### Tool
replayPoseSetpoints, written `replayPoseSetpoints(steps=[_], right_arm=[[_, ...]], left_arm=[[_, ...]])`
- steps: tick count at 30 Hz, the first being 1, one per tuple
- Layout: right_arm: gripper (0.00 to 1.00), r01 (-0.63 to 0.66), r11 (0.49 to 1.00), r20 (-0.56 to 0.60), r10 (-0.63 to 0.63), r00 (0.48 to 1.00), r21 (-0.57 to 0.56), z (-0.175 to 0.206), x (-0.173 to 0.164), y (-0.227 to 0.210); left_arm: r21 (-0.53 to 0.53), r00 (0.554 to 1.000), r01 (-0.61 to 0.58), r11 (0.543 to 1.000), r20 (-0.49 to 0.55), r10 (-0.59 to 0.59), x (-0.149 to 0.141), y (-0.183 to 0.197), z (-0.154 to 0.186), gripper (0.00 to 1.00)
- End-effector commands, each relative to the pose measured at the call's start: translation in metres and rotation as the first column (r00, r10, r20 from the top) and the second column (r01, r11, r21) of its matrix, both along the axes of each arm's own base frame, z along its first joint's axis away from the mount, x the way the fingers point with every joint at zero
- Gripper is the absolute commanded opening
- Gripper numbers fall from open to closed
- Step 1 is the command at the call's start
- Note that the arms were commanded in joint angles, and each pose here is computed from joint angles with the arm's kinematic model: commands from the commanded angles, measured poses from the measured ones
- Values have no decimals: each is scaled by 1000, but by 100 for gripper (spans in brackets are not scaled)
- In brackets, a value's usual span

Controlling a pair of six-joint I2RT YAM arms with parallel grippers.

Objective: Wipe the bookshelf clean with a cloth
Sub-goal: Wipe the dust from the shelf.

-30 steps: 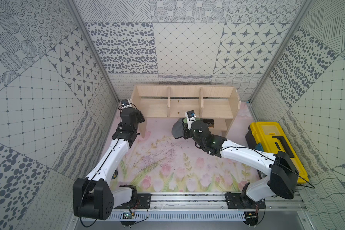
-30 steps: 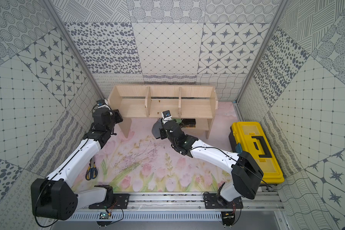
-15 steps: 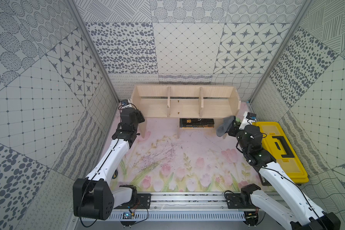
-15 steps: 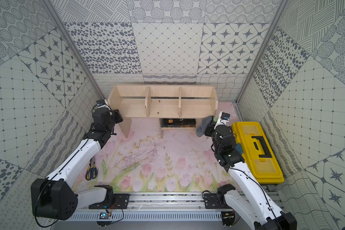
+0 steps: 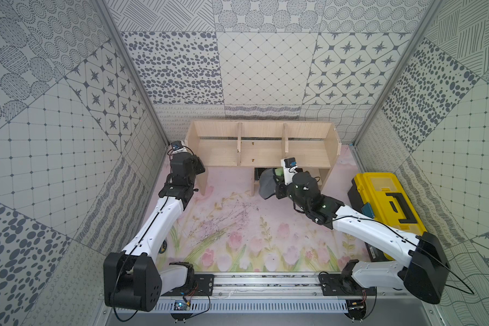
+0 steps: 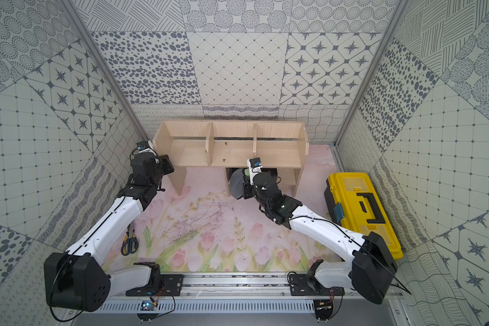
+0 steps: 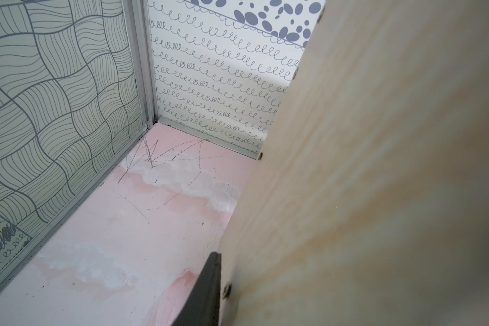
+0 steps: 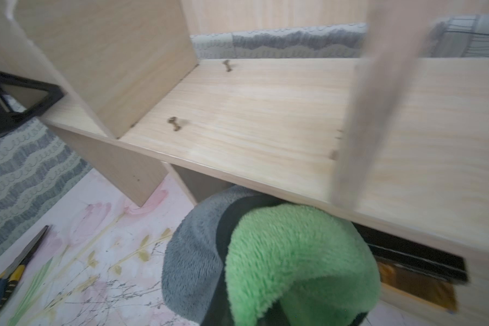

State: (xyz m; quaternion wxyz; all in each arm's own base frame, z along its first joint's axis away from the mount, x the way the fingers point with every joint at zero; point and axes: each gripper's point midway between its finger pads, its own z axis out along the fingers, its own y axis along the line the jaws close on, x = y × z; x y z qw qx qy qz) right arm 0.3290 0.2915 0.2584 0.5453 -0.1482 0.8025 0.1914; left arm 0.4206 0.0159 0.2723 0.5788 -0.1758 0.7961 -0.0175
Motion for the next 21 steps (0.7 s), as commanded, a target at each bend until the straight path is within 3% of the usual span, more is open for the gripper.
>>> replayPoseSetpoints(steps=[1,5,11,14,16,21], right_arm=[[0,-12,1000,135,14,991,-15,40,2,40],[0,-35,998,142,42,989,-53,33,-3,67],[0,-50,996,-34,48,998,-79,-59,-7,76],[0,-38,996,-82,32,996,-76,-83,-6,77],[0,-38,996,-75,33,997,-78,-74,-1,79],[0,-23,999,49,24,999,-27,10,14,76]], left_arm=[[-202,990,-124,971,-86,108,-7,7,-34,0],[-204,991,-121,972,-85,106,-6,7,-34,0],[-210,991,-116,971,-84,100,-6,6,-34,0],[-211,991,-117,970,-86,101,-6,6,-35,0],[-211,991,-118,970,-87,101,-6,6,-35,0],[-209,991,-121,970,-87,105,-6,7,-35,0]])
